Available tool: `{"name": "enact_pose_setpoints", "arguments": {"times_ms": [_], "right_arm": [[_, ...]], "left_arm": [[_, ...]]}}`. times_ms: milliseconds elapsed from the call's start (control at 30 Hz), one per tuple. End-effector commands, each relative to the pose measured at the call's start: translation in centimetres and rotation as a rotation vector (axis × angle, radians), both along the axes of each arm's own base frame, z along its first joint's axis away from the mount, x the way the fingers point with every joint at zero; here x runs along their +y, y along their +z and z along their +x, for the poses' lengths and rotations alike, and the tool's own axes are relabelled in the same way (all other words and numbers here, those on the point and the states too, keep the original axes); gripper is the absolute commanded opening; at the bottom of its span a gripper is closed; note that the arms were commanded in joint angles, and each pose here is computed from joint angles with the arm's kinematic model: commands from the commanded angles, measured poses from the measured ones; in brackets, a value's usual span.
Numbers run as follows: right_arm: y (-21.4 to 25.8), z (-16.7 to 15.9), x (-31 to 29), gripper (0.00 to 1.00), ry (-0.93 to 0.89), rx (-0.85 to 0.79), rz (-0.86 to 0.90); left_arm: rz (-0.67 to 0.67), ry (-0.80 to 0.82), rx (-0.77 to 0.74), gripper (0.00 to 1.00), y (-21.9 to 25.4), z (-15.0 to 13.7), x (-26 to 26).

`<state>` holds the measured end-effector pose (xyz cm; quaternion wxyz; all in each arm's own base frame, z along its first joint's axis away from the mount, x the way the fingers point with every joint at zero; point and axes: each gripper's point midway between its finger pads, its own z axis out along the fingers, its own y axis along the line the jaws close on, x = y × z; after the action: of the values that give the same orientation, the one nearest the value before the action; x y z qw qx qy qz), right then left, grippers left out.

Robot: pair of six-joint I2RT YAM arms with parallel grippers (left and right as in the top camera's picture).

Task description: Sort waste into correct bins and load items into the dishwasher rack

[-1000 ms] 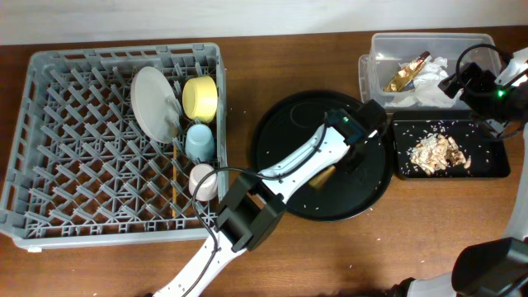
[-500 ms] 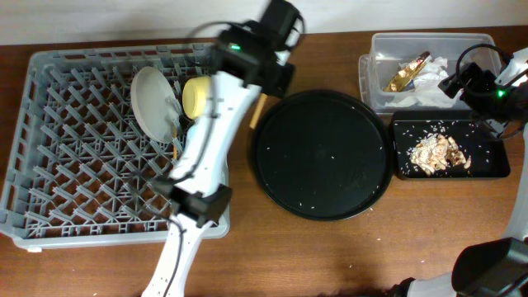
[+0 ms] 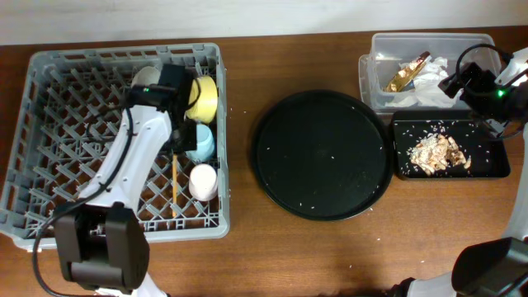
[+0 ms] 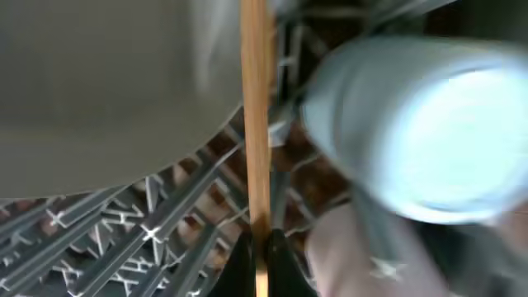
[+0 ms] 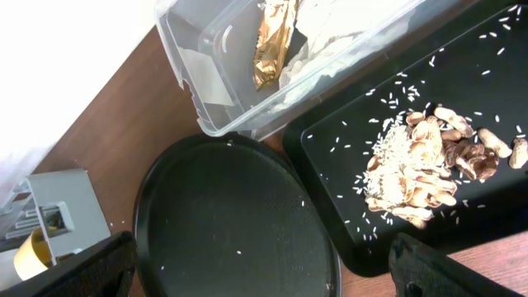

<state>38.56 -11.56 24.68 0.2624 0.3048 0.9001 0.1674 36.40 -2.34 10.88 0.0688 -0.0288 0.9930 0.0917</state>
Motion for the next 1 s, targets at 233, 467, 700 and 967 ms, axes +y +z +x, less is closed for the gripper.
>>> {"name": "enact_pose_setpoints", "arguments": {"times_ms": [233,467,700,967], "right_arm": [[0.7,0.0,0.0,0.98,0.006,-0.016,-0.022],[0.7,0.0,0.0,0.99,0.006,-0.016,-0.022],[0.7,0.0,0.0,0.99,0.006,-0.016,-0.022],[0.7,0.0,0.0,0.99,0.006,-0.016,-0.022]], "left_arm": [[-0.059,-0.06,-0.045,0.72,0.2,1.0,-0.3],[-0.252,-0.291,-0.395,1.0,17.4,-8.5,-6.5],[-0.266,-0.336,-0.63,1.0,23.5,-17.8,-3.6],[0.053,-0.416,-1.219,1.0,17.3,-10.2,1.9]]}}
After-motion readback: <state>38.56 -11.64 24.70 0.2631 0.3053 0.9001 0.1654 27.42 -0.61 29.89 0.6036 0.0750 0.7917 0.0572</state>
